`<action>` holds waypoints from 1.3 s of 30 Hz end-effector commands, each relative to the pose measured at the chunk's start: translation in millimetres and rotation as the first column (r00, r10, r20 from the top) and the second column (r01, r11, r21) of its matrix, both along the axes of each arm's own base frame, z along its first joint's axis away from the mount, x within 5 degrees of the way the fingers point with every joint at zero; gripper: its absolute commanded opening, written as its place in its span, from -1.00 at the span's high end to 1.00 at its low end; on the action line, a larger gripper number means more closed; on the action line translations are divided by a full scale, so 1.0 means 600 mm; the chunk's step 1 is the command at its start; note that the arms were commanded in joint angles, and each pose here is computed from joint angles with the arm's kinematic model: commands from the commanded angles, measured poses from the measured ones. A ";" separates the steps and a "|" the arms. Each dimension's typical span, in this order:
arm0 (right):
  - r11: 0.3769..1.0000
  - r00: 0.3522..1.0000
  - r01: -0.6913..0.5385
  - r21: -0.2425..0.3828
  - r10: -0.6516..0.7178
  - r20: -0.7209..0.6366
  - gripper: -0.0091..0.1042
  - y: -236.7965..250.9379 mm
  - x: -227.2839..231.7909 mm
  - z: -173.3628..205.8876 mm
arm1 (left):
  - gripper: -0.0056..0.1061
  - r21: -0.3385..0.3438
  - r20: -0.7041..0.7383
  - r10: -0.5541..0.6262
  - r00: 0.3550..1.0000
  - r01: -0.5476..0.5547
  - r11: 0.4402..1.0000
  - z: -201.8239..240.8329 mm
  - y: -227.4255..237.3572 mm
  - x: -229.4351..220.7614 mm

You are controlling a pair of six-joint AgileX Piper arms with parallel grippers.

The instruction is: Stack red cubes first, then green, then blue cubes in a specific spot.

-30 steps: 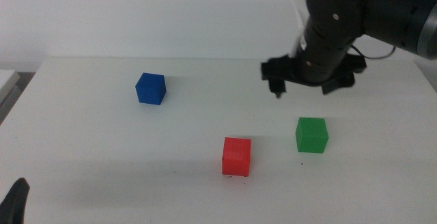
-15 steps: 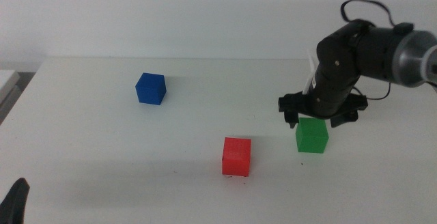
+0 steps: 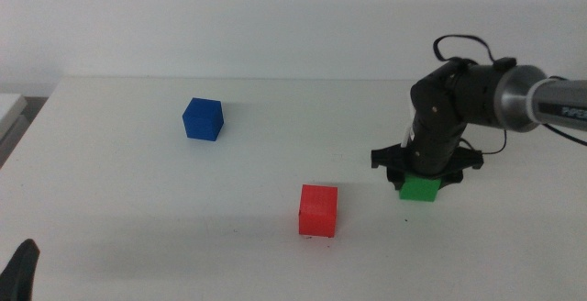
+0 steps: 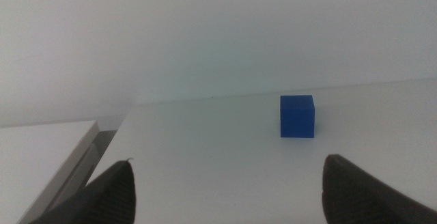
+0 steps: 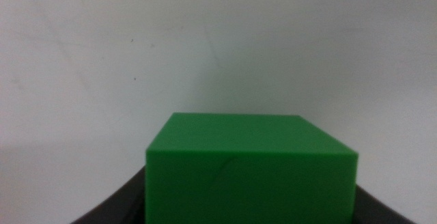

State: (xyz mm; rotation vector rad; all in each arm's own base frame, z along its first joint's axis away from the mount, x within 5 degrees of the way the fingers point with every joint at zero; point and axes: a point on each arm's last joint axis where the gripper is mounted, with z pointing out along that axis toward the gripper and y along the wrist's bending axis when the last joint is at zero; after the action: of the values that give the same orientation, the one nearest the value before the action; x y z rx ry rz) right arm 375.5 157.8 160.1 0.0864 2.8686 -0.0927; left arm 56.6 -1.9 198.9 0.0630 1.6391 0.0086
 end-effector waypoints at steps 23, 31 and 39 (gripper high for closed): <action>0.999 0.996 0.003 0.052 -0.008 0.092 0.62 0.225 -0.128 0.142 | -0.78 -0.003 0.018 0.001 1.000 -0.001 1.000 0.003 0.000 0.000; 0.999 0.996 0.027 0.042 -0.031 0.082 0.62 0.233 -0.122 0.118 | -0.78 -0.003 0.018 0.001 1.000 -0.001 1.000 0.003 0.000 0.000; 0.999 0.994 0.008 0.050 -0.014 0.105 0.62 0.240 -0.114 0.105 | -0.78 -0.003 0.018 0.001 1.000 -0.001 1.000 0.003 0.000 0.000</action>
State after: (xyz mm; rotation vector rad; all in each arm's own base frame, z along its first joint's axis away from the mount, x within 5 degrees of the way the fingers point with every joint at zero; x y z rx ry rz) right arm 305.4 300.9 219.7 0.1232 2.7897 -0.0229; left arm 56.6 -1.9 198.9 0.0630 1.6391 0.0086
